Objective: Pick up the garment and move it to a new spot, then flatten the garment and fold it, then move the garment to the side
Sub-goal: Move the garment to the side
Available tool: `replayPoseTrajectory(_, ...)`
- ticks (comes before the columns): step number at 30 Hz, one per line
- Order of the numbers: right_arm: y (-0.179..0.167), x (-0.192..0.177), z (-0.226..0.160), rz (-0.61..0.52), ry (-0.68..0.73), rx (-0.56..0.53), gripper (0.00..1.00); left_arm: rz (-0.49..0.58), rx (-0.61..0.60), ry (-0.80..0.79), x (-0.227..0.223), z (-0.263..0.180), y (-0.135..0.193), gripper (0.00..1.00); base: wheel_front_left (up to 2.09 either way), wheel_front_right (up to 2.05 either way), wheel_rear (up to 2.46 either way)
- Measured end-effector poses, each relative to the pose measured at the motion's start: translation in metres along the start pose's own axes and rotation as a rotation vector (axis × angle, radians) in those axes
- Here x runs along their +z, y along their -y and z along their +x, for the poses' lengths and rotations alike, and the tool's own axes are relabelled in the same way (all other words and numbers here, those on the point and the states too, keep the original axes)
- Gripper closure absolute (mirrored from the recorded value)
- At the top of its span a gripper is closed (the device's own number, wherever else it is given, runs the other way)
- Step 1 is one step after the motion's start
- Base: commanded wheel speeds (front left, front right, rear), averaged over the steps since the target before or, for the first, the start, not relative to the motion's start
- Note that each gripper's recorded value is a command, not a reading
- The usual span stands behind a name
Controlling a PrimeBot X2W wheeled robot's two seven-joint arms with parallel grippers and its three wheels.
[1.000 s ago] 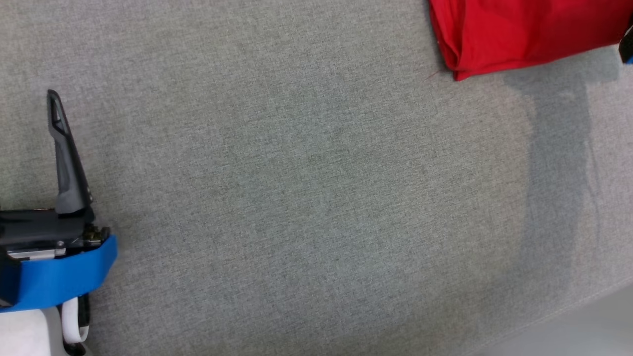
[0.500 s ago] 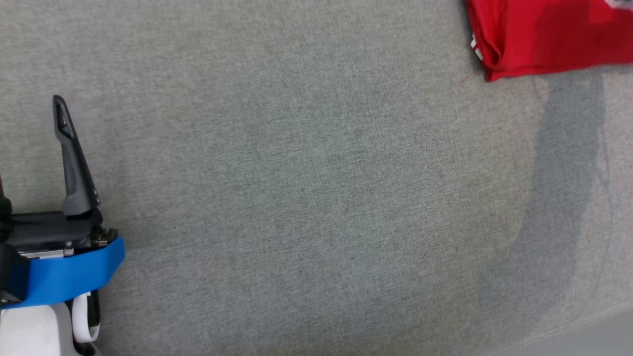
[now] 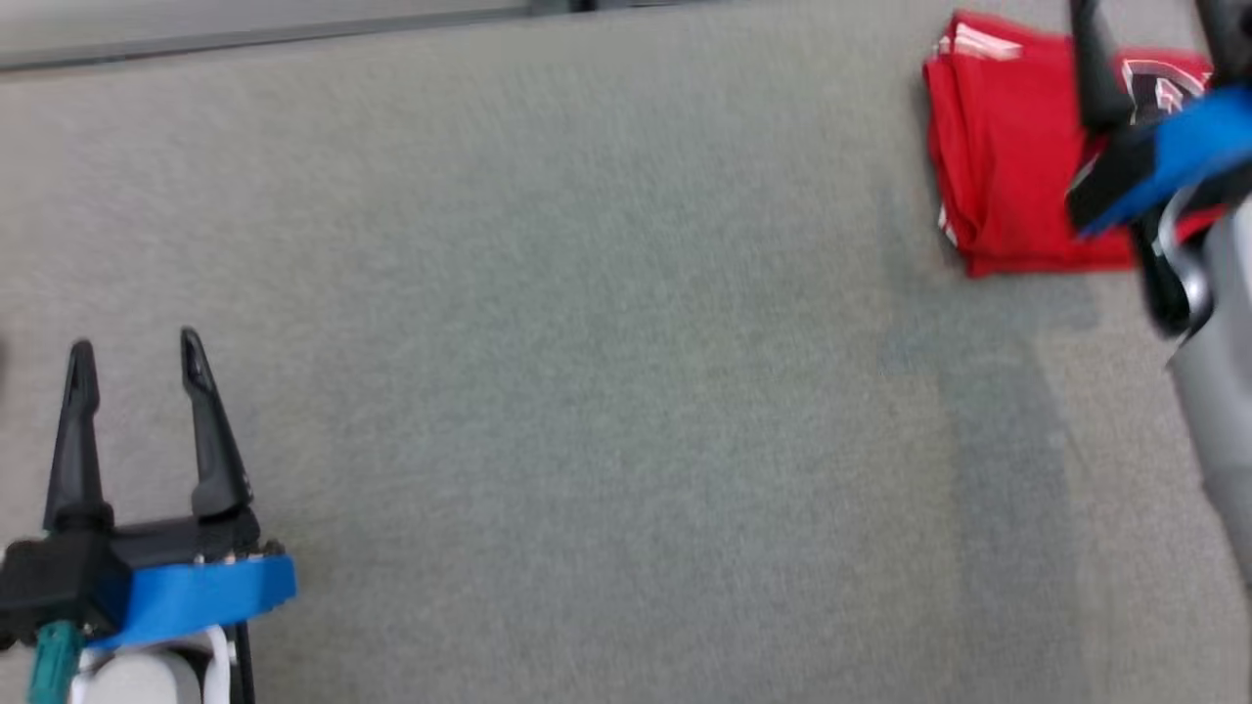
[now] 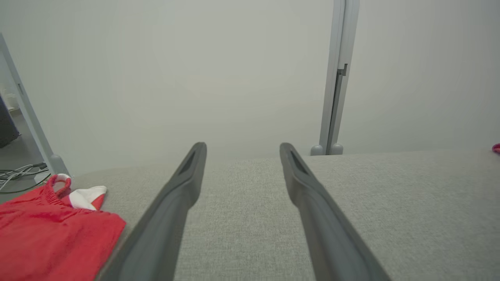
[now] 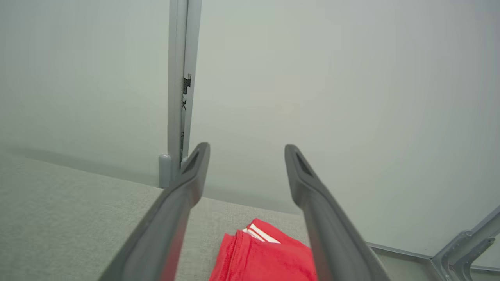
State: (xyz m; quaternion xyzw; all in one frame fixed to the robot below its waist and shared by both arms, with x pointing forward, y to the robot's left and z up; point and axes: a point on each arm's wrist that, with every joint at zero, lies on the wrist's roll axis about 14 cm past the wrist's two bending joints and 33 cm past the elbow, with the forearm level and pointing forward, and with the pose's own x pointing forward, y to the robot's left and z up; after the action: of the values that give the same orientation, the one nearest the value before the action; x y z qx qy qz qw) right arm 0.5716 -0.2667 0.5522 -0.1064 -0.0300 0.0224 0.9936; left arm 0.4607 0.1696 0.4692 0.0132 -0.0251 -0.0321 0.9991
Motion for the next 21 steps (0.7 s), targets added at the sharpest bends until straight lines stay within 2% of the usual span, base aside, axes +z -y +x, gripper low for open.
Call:
replayPoseTrajectory(6,-0.056,0.001,-0.040,0.139,0.038,0.067,0.00,-0.008,0.076,-0.013,0.012,-0.037,-0.021,0.00,0.00,0.00,0.00)
replayPoseTrajectory(12,-0.091,-0.016,-0.083,0.225,0.006,0.097,0.00,-0.017,0.117,-0.018,0.019,-0.065,-0.032,0.00,0.00,0.00,0.00)
replayPoseTrajectory(21,-0.107,-0.034,-0.145,0.294,-0.037,0.073,0.00,-0.027,0.138,-0.038,0.018,-0.094,-0.037,0.00,0.00,0.00,0.00)
